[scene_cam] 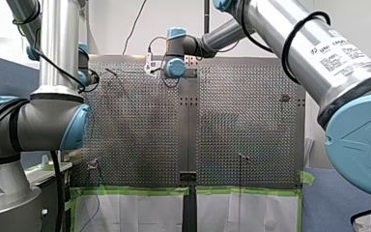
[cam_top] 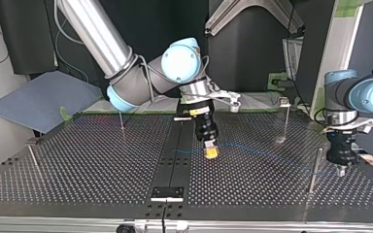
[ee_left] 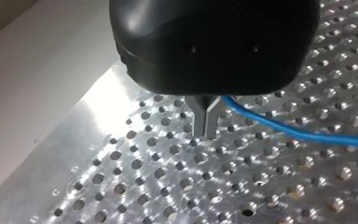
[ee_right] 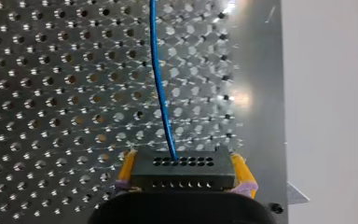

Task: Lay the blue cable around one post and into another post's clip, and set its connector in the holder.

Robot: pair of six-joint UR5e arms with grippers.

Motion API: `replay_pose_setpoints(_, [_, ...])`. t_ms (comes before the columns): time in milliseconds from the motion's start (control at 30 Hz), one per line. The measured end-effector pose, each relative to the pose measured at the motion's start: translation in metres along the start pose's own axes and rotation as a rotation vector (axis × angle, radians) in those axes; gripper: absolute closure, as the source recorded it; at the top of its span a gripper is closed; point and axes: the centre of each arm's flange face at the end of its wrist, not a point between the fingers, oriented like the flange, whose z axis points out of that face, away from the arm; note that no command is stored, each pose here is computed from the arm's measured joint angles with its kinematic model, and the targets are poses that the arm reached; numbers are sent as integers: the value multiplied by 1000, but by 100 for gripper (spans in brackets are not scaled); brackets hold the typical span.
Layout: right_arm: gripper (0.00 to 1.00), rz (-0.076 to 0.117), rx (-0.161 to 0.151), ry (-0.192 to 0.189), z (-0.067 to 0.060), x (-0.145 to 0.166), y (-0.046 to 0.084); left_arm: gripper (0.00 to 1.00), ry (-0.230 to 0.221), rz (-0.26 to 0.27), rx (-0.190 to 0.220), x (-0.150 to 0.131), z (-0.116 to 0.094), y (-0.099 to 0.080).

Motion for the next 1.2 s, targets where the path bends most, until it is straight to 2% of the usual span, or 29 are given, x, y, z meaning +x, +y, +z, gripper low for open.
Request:
replay_pose_setpoints(433, [100,-11,-7,-48,-6,-27,6,100,36,23,2,15,-7,-13])
replay_pose_setpoints(500, [100,-12,-6,-54,-7,-28,6,81,33,27,-8,15,-7,-14])
replay_pose_setpoints(533, [100,-13,-7,-57,-7,-29,6,81,32,29,-15,15,-8,-14])
replay_pose_setpoints(600, [100,-15,-7,-65,-8,-32,7,47,31,35,-30,16,-9,-14])
replay_pose_setpoints(633, [100,-16,-7,-67,-9,-34,7,47,32,37,-35,16,-9,-14])
replay_pose_setpoints(667, [100,-17,-8,-68,-10,-36,7,36,36,35,-41,17,-10,-14])
replay_pose_setpoints(700, [100,-18,-9,-70,-11,-40,8,18,39,33,-44,18,-10,-14])
replay_pose_setpoints(733, [100,-18,-10,-70,-11,-42,9,18,43,28,-48,18,-11,-14])
replay_pose_setpoints(767, [100,-18,-10,-71,-12,-45,9,13,49,20,-51,19,-12,-14])
replay_pose_setpoints(800, [100,-18,-11,-72,-13,-49,10,0,52,13,-53,19,-12,-14])
replay_pose_setpoints(1200, [100,-20,-27,-73,-22,-85,21,0,105,-99,-67,25,-18,-14])
